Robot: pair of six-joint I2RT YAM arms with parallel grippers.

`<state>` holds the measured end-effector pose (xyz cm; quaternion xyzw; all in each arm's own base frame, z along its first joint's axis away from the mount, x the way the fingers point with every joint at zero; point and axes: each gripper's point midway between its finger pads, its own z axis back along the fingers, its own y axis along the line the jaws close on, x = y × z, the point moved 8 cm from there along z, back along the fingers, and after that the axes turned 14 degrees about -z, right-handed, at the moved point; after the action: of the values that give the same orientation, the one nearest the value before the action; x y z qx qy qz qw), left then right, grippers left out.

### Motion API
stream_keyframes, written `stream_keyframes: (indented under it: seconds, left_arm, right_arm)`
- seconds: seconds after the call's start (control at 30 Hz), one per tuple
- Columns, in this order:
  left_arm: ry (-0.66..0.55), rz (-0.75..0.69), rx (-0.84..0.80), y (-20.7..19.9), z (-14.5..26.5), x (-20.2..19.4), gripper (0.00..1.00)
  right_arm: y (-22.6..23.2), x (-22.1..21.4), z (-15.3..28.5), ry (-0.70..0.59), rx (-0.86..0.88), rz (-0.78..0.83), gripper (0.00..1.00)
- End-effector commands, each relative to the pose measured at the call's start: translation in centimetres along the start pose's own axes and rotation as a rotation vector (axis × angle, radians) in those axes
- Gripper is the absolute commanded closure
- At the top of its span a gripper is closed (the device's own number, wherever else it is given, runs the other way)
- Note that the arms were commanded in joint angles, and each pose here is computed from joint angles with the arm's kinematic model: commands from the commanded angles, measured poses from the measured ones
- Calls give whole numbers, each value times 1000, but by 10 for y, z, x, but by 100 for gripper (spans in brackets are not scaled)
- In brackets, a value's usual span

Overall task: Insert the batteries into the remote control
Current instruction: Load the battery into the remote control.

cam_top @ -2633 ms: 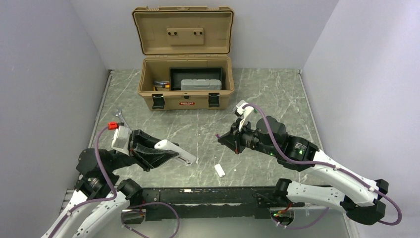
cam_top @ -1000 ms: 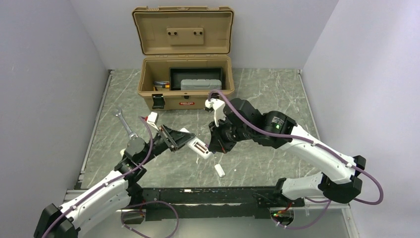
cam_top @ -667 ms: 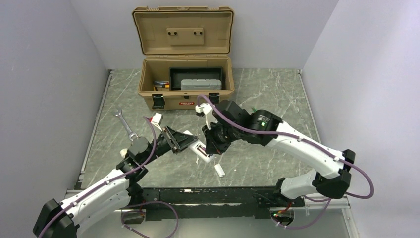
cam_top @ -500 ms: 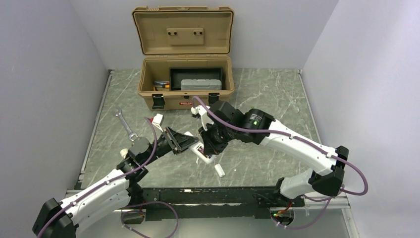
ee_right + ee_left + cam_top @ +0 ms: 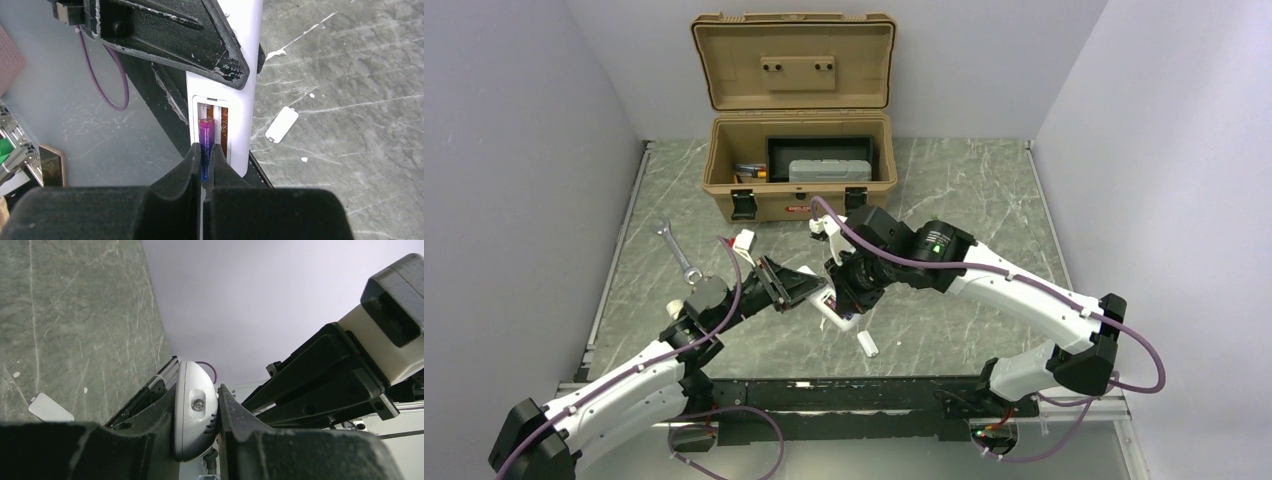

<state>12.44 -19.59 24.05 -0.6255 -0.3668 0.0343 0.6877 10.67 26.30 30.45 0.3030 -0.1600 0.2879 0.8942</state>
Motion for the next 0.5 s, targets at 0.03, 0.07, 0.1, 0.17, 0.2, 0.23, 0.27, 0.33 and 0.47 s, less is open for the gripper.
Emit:
stream_keyframes:
  seconds: [0.03, 0.07, 0.1, 0.17, 0.2, 0.23, 0.27, 0.33, 0.47]
  left_arm:
    - [-45, -37, -74, -20, -2, 10, 100]
    - [-45, -39, -76, -21, -3, 11, 100]
    - [-45, -39, -75, -20, -3, 11, 100]
    - [-43, -39, -76, -20, -2, 10, 100]
    - [-43, -39, -75, -20, -2, 10, 100]
    - [-43, -39, -75, -19, -2, 10, 100]
    - [-42, -40, -74, -20, -3, 10, 100]
    - [-43, -40, -73, -19, -3, 10, 100]
    - [-42, -40, -71, -19, -3, 9, 100]
  right_arm:
    - [0, 1, -4, -10, -7, -1, 100]
    - [-1, 0, -5, -8, -10, -2, 100]
    - [-1, 1, -5, -11, -14, -4, 100]
    - [-1, 1, -5, -13, -17, -9, 100]
    - [-1, 2, -6, -14, -17, -10, 100]
    - [-1, 2, -6, -15, -18, -14, 100]
    - [-1, 3, -7, -18, -18, -17, 100]
    - [0, 3, -8, -17, -15, -20, 100]
    - [1, 5, -13, -7, -18, -31, 100]
